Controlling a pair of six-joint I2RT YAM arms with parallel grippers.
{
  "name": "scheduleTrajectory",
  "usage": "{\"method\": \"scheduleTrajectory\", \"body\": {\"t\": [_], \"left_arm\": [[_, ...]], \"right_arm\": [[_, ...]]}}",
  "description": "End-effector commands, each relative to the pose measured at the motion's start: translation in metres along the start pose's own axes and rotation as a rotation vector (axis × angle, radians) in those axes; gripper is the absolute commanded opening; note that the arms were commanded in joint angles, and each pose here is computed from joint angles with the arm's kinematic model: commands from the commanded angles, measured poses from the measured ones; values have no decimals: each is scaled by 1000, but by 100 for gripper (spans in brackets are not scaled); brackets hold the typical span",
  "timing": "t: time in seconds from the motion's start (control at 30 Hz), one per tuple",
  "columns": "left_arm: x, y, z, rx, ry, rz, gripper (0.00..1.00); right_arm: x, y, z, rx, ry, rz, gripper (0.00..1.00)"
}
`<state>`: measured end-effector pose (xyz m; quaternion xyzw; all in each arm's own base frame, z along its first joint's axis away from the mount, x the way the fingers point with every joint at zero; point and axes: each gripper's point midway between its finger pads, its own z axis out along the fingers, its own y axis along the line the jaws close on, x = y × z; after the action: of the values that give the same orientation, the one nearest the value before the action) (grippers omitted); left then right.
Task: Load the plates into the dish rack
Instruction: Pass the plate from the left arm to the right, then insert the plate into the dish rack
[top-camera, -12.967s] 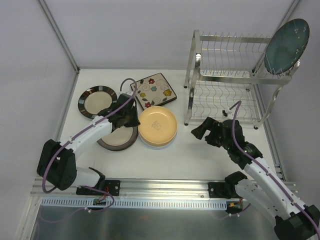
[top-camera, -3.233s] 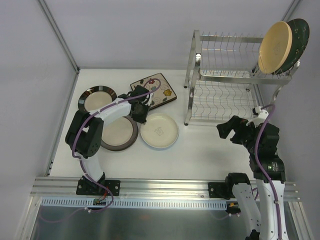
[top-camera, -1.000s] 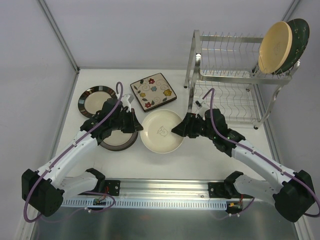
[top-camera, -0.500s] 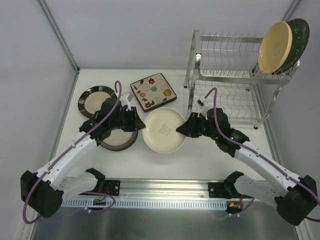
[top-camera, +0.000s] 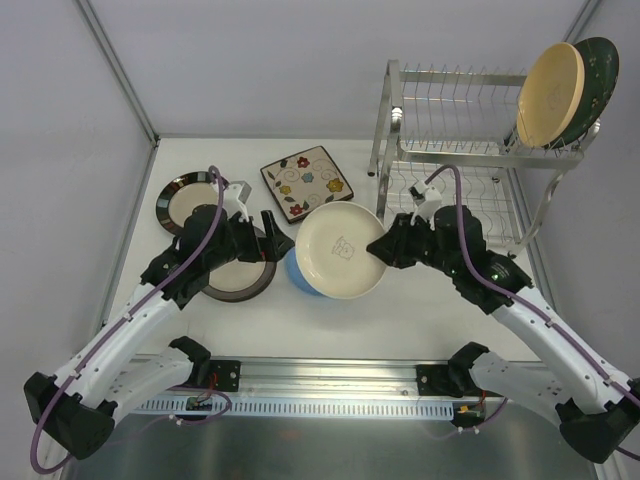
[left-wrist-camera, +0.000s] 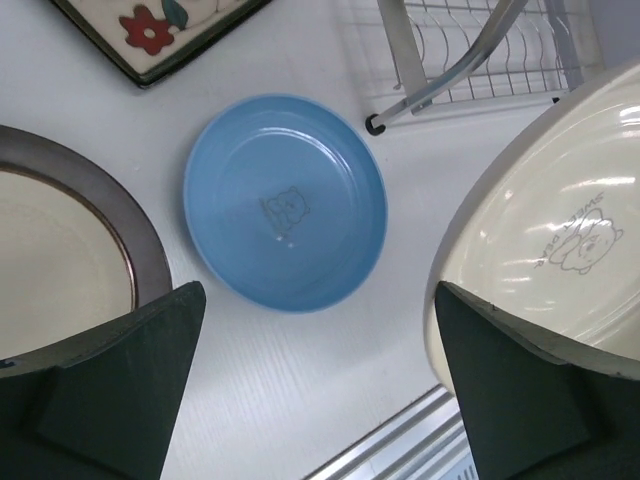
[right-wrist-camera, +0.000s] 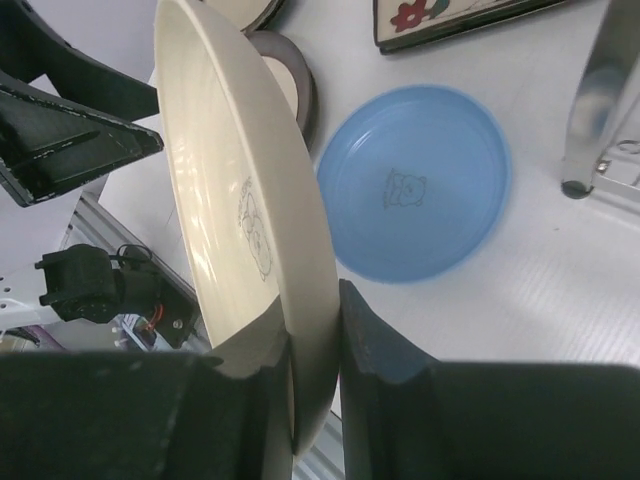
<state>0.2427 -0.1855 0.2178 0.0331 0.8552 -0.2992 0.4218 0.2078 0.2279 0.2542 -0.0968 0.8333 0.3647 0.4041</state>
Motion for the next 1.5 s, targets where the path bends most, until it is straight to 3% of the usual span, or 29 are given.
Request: {"method": "scheduleTrajectory", "body": {"t": [0.0, 0.37, 0.83, 1.07, 1.47], "left_arm": [[-14, 25, -9, -122, -109, 38, 99], [1, 58, -29, -217, -176, 97, 99], [27, 86, -46, -281, -188, 190, 99], [32, 97, -38, -334, -140, 198, 99], [34, 99, -33, -346, -107, 220, 99]], "right_arm": [[-43, 7, -36, 51, -122, -108, 1], [-144, 28, -117, 188, -395, -331, 1], [-279, 22, -243, 664, -874, -568, 1], [-319, 17, -266, 902, -932, -688, 1], [-356, -43, -264, 1100, -891, -654, 0]]}}
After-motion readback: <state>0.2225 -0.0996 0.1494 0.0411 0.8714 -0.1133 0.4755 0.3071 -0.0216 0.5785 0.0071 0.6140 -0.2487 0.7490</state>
